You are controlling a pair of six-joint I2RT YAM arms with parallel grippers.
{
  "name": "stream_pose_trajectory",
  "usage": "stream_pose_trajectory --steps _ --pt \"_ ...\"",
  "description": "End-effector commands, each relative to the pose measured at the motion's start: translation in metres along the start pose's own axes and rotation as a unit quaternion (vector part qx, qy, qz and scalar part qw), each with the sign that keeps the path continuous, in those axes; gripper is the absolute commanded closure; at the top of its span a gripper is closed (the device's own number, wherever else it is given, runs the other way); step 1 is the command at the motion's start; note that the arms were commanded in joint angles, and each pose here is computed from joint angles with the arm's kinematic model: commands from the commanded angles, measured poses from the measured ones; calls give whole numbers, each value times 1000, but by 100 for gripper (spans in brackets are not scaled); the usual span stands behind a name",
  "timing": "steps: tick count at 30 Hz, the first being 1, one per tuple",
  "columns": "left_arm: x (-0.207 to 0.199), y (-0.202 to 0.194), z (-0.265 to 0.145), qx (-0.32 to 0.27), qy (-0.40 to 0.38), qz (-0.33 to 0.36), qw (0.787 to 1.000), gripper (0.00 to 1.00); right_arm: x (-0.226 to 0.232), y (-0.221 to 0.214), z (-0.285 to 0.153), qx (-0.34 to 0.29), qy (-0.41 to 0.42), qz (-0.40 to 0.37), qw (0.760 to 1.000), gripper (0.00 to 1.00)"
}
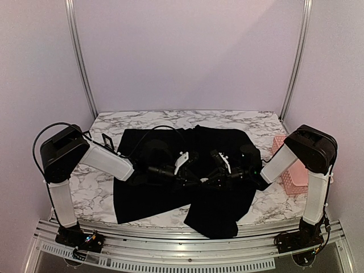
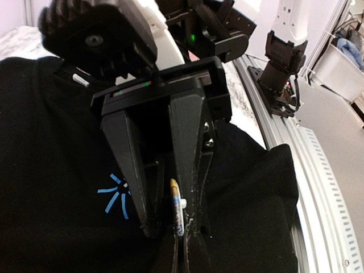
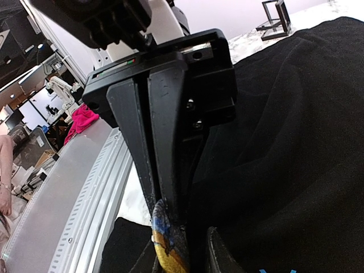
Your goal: Pin the brooch onto the clothing
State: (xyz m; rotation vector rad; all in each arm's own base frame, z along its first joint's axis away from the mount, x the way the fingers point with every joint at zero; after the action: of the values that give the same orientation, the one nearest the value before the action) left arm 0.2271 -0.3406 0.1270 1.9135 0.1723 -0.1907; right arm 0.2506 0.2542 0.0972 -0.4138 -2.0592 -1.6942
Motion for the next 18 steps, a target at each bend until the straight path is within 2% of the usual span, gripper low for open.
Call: stream_pose_trajectory --steps 1,18 --pt "-20 6 6 4 -40 23 999 100 -12 1 -3 -6 -40 6 999 78" --pt "-24 6 4 3 -36 35 999 100 -27 -4 -10 -8 -96 61 993 88"
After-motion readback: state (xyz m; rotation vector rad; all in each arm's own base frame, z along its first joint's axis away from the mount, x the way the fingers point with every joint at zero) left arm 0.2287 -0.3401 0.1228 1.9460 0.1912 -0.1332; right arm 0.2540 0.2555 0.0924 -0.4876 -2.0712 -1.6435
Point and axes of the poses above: each gripper's point midway between its finger pads, its own z axis out along the fingers, its own x axis along the line the jaws close on, y = z × x, the point moved 10 cm from there along -z, back along the fingers
